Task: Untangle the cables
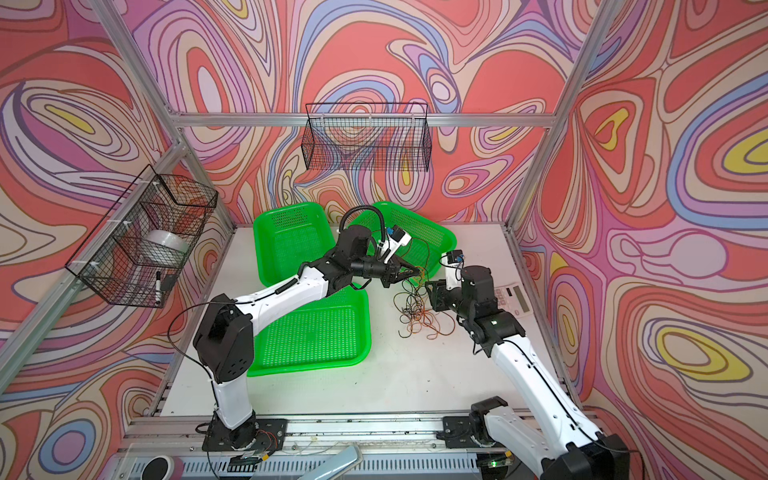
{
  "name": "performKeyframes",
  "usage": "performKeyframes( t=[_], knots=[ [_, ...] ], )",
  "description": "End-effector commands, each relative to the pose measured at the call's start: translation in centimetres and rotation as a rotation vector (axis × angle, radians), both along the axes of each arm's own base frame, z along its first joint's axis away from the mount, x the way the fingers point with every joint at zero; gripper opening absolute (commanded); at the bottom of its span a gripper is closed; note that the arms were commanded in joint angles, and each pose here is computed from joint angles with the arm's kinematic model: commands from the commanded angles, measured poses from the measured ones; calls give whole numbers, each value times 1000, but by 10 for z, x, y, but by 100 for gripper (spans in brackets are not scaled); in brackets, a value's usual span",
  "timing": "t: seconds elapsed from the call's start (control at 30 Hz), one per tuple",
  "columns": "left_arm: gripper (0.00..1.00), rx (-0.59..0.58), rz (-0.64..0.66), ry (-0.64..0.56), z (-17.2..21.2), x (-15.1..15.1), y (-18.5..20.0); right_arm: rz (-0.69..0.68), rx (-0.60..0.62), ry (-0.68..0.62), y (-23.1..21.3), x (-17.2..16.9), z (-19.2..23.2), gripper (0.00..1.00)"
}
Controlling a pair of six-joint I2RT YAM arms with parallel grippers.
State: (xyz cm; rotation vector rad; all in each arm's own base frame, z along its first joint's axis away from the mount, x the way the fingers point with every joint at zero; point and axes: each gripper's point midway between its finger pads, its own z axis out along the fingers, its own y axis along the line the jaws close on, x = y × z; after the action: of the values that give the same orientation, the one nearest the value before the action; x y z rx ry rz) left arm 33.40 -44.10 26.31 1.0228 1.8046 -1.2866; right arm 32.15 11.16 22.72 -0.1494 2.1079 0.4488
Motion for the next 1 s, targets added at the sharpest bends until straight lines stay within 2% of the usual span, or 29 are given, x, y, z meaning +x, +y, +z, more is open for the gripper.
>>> performKeyframes(
  t=[0.0, 0.07, 0.13, 0.2, 0.23, 0.27, 0.33, 0.37, 0.57, 0.73, 0.97],
  knots=[
    [0, -42, -57, -40, 23, -16, 0, -53, -21, -28, -8, 13, -2, 44],
    [0, -44, -68, -34, 23, -19, 0, -57, -24, -31, -7, 18, -4, 43],
    [0, -43, -80, -29, 22, -21, 0, -58, -29, -42, -7, 23, -1, 38],
    [0, -34, -82, -24, 20, -22, 1, -68, -35, -61, -8, 26, 6, 15],
    [1, -29, -79, -25, 19, -22, 1, -72, -36, -72, -9, 27, 10, 6],
    [8, -19, -76, -24, 17, -22, 2, -88, -38, -86, -12, 28, 16, 0],
    [16, -8, -65, -28, 15, -22, 5, -123, -47, -106, -19, 27, 25, 0],
    [25, -1, -57, -31, 13, -23, 7, -138, -50, -117, -22, 26, 30, 0],
    [48, 16, -4, -36, 8, -18, 24, -142, -26, -177, -25, 15, 61, 0],
    [51, 50, 12, -21, -7, -17, 31, -110, -6, -182, -20, 9, 69, 0],
    [53, 24, 28, 29, -25, -10, 22, -86, 15, -200, -15, 6, 83, 0]
  ],
)
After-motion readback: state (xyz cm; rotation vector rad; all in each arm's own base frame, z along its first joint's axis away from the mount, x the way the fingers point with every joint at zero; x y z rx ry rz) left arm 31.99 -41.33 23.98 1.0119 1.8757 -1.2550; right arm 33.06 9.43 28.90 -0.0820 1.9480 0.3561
